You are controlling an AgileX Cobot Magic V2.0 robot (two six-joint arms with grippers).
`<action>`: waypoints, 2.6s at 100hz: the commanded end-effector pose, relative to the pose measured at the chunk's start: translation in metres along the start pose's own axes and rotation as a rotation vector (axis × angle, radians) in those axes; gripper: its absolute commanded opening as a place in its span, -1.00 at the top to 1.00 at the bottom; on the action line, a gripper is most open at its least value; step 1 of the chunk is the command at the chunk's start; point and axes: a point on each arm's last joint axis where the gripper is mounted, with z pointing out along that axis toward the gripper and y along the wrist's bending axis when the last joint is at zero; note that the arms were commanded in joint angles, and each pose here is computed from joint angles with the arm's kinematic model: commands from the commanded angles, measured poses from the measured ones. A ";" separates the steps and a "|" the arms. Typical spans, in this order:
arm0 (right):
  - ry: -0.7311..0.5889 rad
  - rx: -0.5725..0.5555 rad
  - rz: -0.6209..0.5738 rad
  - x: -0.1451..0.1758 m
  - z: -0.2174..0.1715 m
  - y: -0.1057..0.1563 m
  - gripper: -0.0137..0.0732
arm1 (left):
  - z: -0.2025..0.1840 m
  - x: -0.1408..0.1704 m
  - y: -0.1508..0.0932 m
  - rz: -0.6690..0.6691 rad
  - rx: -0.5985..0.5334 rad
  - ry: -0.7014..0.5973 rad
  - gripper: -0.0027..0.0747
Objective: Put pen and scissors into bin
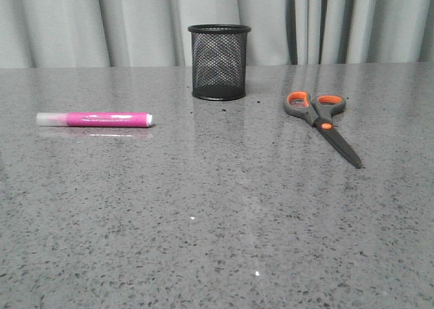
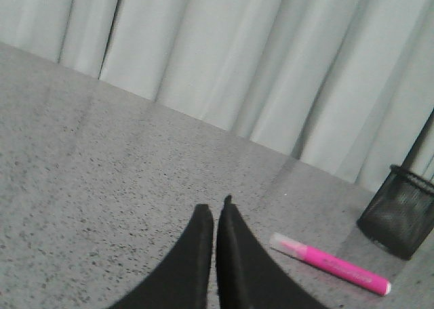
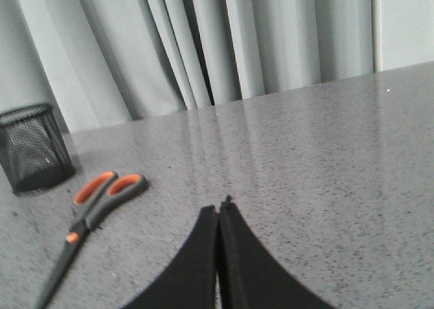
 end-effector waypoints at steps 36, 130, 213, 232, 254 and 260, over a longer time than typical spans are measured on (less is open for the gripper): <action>-0.026 -0.033 0.152 -0.033 -0.001 0.010 0.83 | -0.003 -0.027 -0.016 -0.106 0.056 -0.019 0.98; 0.542 -0.092 -0.095 -0.106 0.116 0.044 -0.28 | 0.116 -0.098 -0.067 0.224 0.114 0.495 -0.24; 0.548 -0.114 -0.148 -0.105 0.115 0.045 -0.29 | 0.261 -0.033 -0.110 0.978 1.010 0.826 -0.04; 0.553 -0.116 -0.153 -0.105 0.115 0.045 -0.29 | 0.283 -0.007 -0.124 1.087 1.096 0.882 -0.04; 0.555 -0.117 -0.155 -0.105 0.115 0.045 -0.29 | 0.295 0.006 -0.129 1.091 1.129 0.904 -0.04; 0.555 -0.117 -0.155 -0.105 0.115 0.045 -0.29 | 0.297 0.008 -0.129 1.089 1.128 0.907 -0.04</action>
